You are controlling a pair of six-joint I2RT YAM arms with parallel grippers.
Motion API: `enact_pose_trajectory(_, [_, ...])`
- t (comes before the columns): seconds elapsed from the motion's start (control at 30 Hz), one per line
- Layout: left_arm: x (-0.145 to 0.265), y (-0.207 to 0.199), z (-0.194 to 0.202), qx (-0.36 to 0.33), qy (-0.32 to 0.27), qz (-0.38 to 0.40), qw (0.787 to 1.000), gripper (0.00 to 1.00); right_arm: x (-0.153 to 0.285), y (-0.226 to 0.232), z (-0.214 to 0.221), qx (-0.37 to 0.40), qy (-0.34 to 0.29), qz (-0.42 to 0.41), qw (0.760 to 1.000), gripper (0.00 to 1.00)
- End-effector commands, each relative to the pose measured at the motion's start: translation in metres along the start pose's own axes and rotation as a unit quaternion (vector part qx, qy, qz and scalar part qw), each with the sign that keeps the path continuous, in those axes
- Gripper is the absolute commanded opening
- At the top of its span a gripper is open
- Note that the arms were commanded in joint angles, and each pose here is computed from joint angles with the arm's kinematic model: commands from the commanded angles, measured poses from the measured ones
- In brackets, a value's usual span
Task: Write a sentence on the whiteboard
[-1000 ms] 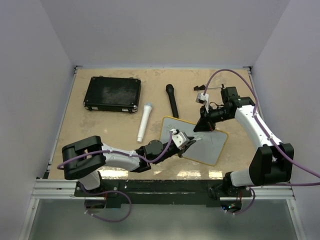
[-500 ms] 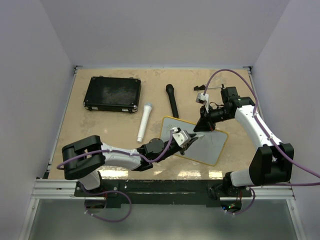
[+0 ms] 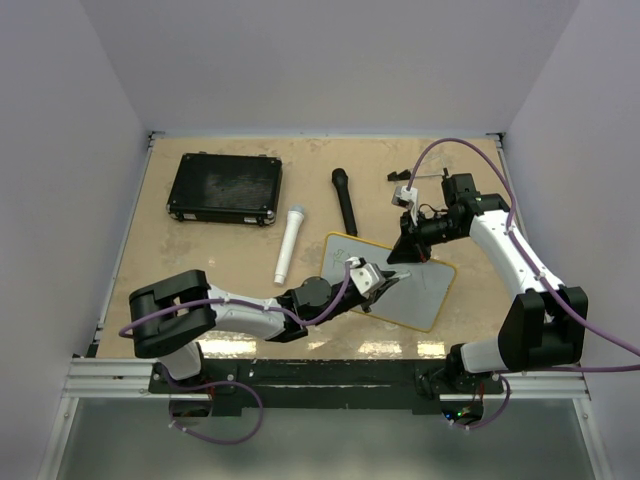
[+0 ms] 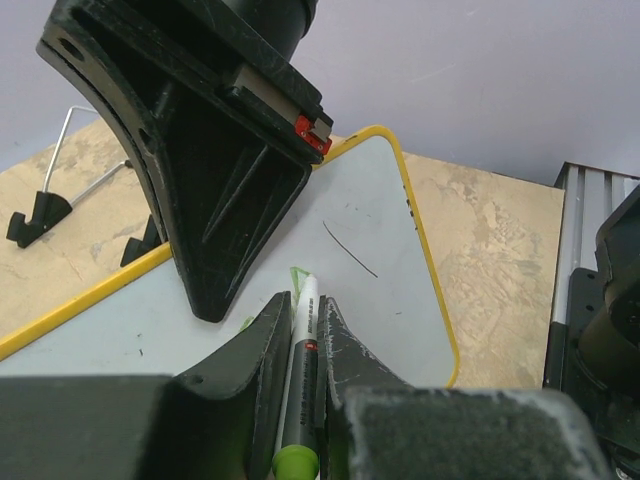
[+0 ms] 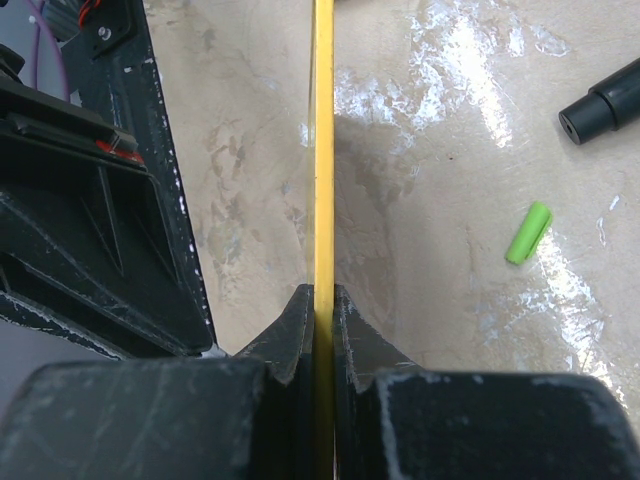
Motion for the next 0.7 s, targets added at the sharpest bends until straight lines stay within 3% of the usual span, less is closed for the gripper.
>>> enact_pose_trajectory(0.0, [-0.007, 0.004, -0.006, 0.003, -0.010, -0.008, 1.000, 0.00, 0.002, 0.004, -0.007, 0.043, -0.021, -0.008, 0.999, 0.00])
enact_pose_trajectory(0.4, [0.008, -0.005, 0.015, 0.041, 0.023, 0.004, 0.999, 0.00, 0.002, 0.004, -0.007, 0.044, -0.021, -0.008, 0.999, 0.00])
enact_pose_trajectory(0.67, [0.007, -0.005, 0.003, 0.042, 0.000, 0.014, 0.999, 0.00, 0.002, 0.004, -0.007, 0.044, -0.021, -0.008, 0.999, 0.00])
Point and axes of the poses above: each gripper's point midway between its finger pads, its own x axis back along the fingers, its own y axis along the line the jaws close on, z = x × y, the point moved 6 cm from there along x, back along the fingers, and after that the axes turned 12 degrees about -x, right-handed, at the moved point
